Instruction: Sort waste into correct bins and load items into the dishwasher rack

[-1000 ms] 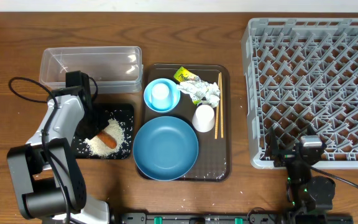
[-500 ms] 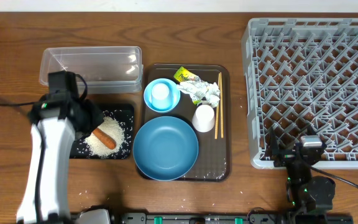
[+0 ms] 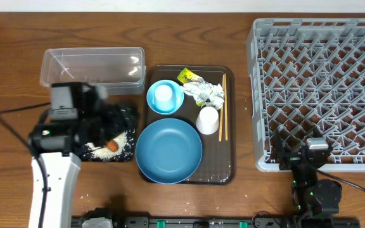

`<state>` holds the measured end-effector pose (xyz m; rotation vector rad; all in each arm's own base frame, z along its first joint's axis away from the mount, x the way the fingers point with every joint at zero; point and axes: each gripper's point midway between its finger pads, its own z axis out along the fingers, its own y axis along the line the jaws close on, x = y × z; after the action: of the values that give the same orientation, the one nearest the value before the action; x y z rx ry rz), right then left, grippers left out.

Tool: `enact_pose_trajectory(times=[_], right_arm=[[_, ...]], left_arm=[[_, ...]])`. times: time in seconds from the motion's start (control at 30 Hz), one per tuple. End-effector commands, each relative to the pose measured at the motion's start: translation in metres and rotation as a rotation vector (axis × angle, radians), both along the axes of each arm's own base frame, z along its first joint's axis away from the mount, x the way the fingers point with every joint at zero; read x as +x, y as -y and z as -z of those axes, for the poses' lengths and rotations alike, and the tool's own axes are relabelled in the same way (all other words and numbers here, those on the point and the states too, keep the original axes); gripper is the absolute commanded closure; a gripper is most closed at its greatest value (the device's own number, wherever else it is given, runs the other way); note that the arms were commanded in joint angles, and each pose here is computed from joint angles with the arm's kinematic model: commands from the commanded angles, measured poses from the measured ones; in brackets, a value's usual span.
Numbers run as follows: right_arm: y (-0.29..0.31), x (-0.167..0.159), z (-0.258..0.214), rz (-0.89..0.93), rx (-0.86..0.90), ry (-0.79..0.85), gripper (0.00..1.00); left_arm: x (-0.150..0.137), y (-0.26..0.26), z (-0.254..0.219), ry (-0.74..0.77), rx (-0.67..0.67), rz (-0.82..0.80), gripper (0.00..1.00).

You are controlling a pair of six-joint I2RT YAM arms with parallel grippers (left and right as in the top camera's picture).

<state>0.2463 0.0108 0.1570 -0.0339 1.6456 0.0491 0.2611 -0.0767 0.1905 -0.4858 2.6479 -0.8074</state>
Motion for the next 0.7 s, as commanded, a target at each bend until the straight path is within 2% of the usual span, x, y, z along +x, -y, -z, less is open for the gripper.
enact_pose_trajectory(times=[0.0, 0.3, 0.67], right_arm=[[0.002, 0.000, 0.001, 0.007, -0.015, -0.003, 0.01], [0.002, 0.000, 0.001, 0.007, -0.015, -0.003, 0.01], [0.002, 0.000, 0.001, 0.007, -0.015, -0.003, 0.01]], left_arm=[[-0.009, 0.037, 0.001, 0.025, -0.002, 0.187, 0.20], [-0.014, 0.094, 0.046, -0.018, 0.244, 0.328, 0.20], [-0.019, 0.149, 0.068, 0.018, 0.253, 0.470, 0.20]])
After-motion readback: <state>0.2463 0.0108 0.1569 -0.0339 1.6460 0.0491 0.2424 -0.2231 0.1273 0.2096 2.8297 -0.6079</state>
